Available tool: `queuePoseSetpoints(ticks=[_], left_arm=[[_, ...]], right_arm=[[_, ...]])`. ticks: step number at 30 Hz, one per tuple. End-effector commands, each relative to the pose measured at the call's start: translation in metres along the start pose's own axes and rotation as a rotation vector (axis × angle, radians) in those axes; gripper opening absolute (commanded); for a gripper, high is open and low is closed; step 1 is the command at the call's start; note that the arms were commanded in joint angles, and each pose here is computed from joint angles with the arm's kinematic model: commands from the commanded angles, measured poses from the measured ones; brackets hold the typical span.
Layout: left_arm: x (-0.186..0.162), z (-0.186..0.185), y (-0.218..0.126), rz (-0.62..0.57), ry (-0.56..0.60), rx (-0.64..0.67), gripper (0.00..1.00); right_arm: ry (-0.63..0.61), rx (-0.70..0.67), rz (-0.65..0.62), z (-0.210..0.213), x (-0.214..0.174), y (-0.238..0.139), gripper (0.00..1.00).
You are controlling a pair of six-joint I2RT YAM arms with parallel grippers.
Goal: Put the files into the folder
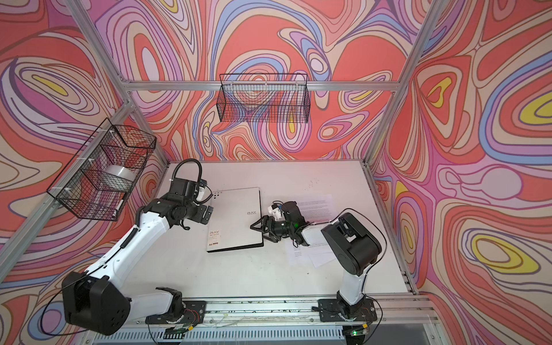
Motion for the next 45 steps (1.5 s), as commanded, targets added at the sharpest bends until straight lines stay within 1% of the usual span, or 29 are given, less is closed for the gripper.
queuePoseSetpoints(ticks=[1,6,12,16,20,26,31,33,36,40,43,45], left_arm=[[-0.004,-0.003,0.012,0.079,-0.12,-0.119,1.0],[-0.007,0.001,0.036,0.159,-0.237,-0.123,1.0],[-0.015,0.0,0.056,0.135,-0.309,-0.154,1.0],[-0.017,-0.001,0.066,0.132,-0.326,-0.182,1.0],[-0.019,-0.006,0.077,0.172,-0.349,-0.226,1.0],[-0.026,-0.002,0.095,0.212,-0.403,-0.184,1.0],[-0.028,-0.01,0.104,0.246,-0.428,-0.29,1.0],[-0.029,-0.015,0.108,0.279,-0.43,-0.343,1.0],[-0.033,-0.016,0.115,0.306,-0.453,-0.351,1.0],[-0.033,-0.011,0.117,0.302,-0.446,-0.309,1.0],[-0.031,-0.01,0.114,0.289,-0.44,-0.34,1.0],[-0.03,-0.014,0.116,0.308,-0.429,-0.39,1.0]], right_arm=[[-0.114,-0.032,-0.007,0.028,0.008,-0.008,0.81],[-0.129,-0.028,-0.021,0.036,0.013,-0.009,0.81],[-0.141,-0.028,-0.02,0.036,0.016,-0.004,0.81],[-0.16,-0.006,-0.038,0.043,0.019,-0.005,0.82],[-0.156,0.048,-0.06,0.049,0.021,-0.003,0.83],[-0.174,0.06,-0.062,0.057,0.025,0.001,0.84],[-0.182,0.065,-0.073,0.062,0.026,0.0,0.84],[-0.184,0.064,-0.078,0.064,0.026,-0.001,0.84],[-0.187,0.058,-0.083,0.065,0.026,-0.002,0.85],[-0.19,0.05,-0.089,0.066,0.024,-0.005,0.85],[-0.189,0.043,-0.093,0.064,0.023,-0.006,0.85],[-0.188,0.042,-0.096,0.063,0.023,-0.006,0.85]])
Point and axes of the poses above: each gripper's point midway between its finger pads, its own y axis out along the fingers, its own z axis along the line the jaws close on, x = y × z, the point moved 9 cm from there along -y, back along the fingers, and after that the axes turned 10 degrees about -y, right-handed, at the moved point
